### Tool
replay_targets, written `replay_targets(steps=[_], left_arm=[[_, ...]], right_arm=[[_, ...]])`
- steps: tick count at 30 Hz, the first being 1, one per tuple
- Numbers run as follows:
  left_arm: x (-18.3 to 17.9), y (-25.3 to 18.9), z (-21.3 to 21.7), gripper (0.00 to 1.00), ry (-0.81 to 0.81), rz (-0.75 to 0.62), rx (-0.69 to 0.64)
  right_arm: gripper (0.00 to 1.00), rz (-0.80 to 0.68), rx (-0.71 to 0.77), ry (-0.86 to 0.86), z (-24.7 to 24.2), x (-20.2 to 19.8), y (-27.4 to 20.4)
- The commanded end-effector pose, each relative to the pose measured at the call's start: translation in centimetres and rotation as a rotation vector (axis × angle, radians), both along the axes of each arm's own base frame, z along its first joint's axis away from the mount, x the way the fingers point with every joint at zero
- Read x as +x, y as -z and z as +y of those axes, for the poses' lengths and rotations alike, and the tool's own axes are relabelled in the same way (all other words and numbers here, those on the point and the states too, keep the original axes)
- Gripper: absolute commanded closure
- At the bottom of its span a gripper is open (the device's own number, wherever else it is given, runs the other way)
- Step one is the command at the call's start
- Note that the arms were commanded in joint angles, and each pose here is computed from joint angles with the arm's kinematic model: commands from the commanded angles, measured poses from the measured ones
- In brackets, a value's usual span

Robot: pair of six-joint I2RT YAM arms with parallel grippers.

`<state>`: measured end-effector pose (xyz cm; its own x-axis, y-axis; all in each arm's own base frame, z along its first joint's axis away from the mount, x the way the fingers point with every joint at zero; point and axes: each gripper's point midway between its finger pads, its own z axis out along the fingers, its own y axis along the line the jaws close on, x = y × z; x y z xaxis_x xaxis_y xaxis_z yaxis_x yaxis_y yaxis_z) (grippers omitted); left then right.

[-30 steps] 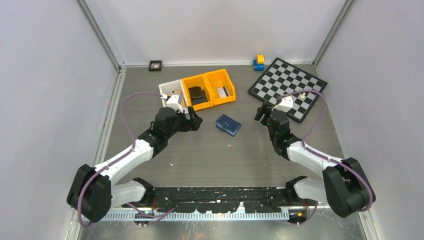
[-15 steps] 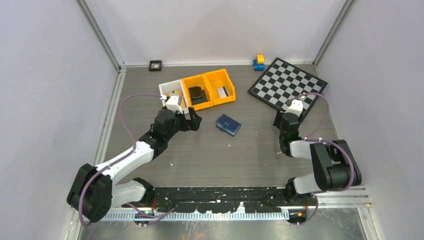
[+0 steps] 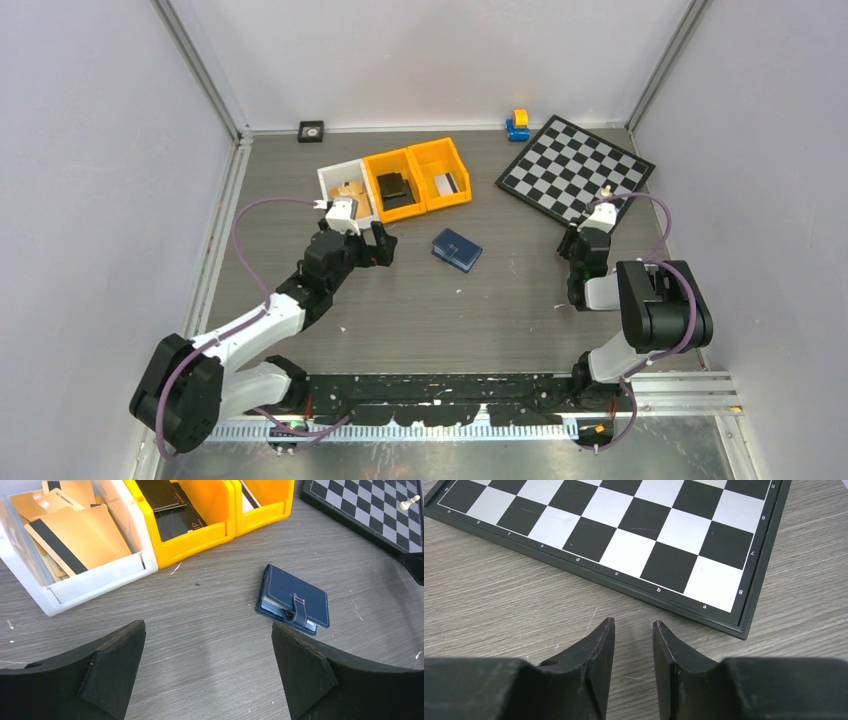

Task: Take the credit cards out of the card holder
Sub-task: Reset both arms

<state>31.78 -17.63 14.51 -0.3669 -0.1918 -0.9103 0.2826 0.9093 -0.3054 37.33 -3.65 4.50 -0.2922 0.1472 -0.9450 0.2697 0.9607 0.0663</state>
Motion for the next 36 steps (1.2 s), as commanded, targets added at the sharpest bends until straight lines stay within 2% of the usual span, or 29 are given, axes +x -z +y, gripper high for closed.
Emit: replay_targets(steps=[1,3,5,8,17,19,20,21,23,26,30,33,36], left_arm=[[1.1,-2.0,0.5,0.00,-0.031,-0.099,-0.001],[1.1,-2.2,0.6,0.00,-0.033,-0.105,0.006],[1.1,-2.3,0.8,0.00,-0.038,-0.112,0.014],[1.0,-2.1,0.9,0.00,-0.037,-0.110,0.028],[1.2,-1.9,1.2,0.00,-0.047,-0.112,0.048],[1.2,-2.1,1.0,0.00,-0.041,-0.116,0.037],[1.2,-2.2,0.9,0.00,-0.038,-0.117,0.033],[1.2,-2.2,0.8,0.00,-0.035,-0.115,0.032],[1.3,-2.0,0.9,0.00,-0.041,-0.108,0.037],[1.5,-1.8,1.2,0.00,-0.063,-0.109,0.045],[1.9,-1.4,2.7,0.00,-0.123,-0.119,0.102],[2.1,-1.3,4.1,0.00,-0.154,-0.144,0.211],[2.4,-1.4,6.6,0.00,-0.230,-0.161,0.346]], right_arm=[[0.60,-0.097,0.009,-0.046,0.5,1.6,-2.6],[0.63,-0.096,0.011,-0.028,0.2,1.6,-2.7],[0.74,-0.103,0.030,0.047,-1.0,1.4,-2.7],[0.77,-0.114,0.052,0.062,-1.5,1.2,-2.7],[0.75,-0.167,0.084,-0.046,-0.7,0.7,-3.1],[0.64,-0.180,0.085,-0.094,0.1,0.5,-3.2],[0.50,-0.191,0.081,-0.102,0.2,0.4,-3.4],[0.30,-0.199,0.083,-0.099,0.1,0.3,-3.4],[0.20,-0.198,0.089,-0.077,-0.3,0.5,-3.5],[0.17,-0.100,0.097,-0.132,0.5,1.8,-2.6],[0.15,-0.136,0.094,-0.119,0.4,1.2,-2.9],[0.15,-0.094,0.101,-0.115,0.3,1.7,-2.4],[0.14,-0.111,0.099,-0.115,0.4,1.6,-2.6]])
